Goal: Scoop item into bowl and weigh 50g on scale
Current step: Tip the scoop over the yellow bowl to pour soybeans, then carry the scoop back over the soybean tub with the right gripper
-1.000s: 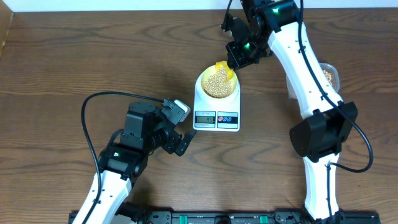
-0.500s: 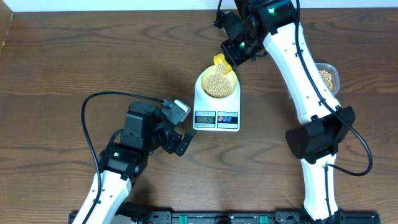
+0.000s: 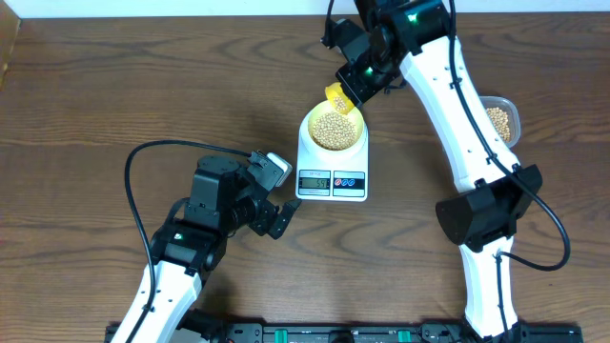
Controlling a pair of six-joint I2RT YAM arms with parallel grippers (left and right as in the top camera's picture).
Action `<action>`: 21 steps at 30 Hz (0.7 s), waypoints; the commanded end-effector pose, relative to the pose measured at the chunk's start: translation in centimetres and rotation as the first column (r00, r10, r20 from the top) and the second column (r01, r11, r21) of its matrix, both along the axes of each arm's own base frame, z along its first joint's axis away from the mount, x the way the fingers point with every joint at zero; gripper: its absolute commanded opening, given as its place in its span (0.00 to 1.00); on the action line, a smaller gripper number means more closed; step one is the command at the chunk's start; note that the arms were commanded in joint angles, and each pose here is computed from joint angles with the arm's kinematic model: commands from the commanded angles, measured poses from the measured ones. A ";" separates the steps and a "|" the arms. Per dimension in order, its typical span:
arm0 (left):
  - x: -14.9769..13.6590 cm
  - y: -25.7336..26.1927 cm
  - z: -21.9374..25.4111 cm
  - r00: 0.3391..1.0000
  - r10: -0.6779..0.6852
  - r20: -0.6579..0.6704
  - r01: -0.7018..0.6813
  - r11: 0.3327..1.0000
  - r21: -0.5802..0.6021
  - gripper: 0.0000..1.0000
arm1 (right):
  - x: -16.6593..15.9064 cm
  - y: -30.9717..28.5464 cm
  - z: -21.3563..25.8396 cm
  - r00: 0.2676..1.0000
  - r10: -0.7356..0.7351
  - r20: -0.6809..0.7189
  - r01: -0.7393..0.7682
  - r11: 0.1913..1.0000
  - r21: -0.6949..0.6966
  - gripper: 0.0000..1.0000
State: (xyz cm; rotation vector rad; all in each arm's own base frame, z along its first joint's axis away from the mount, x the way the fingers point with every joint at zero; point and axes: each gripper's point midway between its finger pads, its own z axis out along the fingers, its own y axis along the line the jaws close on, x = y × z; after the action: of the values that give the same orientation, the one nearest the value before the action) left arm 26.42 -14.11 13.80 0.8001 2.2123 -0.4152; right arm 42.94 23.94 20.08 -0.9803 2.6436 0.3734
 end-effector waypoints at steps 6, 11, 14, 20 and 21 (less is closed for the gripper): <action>0.2 0.2 0.1 1.000 -0.001 0.011 0.001 1.000 0.010 0.98 | -0.6 0.3 1.8 0.997 0.027 -0.072 -0.013 0.983 0.185 0.01; 0.2 0.2 0.1 1.000 -0.001 0.011 0.001 1.000 0.010 0.98 | -0.5 -1.1 3.1 0.989 0.014 -0.146 0.035 0.944 0.329 0.01; 0.2 0.2 0.1 1.000 -0.001 0.011 0.001 1.000 0.010 0.97 | -0.4 -2.1 4.3 0.985 0.032 -0.170 0.043 0.906 0.422 0.01; 0.2 0.2 0.1 1.000 -0.001 0.011 0.001 1.000 0.010 0.98 | 0.1 -6.0 6.2 0.980 0.026 -0.196 0.089 0.828 0.554 0.01; 0.2 0.2 0.1 1.000 -0.001 0.011 0.001 1.000 0.010 0.98 | 0.2 -6.9 6.3 0.980 0.010 -0.201 0.105 0.825 0.554 0.01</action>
State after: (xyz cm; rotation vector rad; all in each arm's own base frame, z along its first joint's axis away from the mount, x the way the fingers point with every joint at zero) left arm 26.42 -14.11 13.80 0.8001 2.2123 -0.4152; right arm 42.87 18.12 23.82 -0.7039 2.5939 1.0936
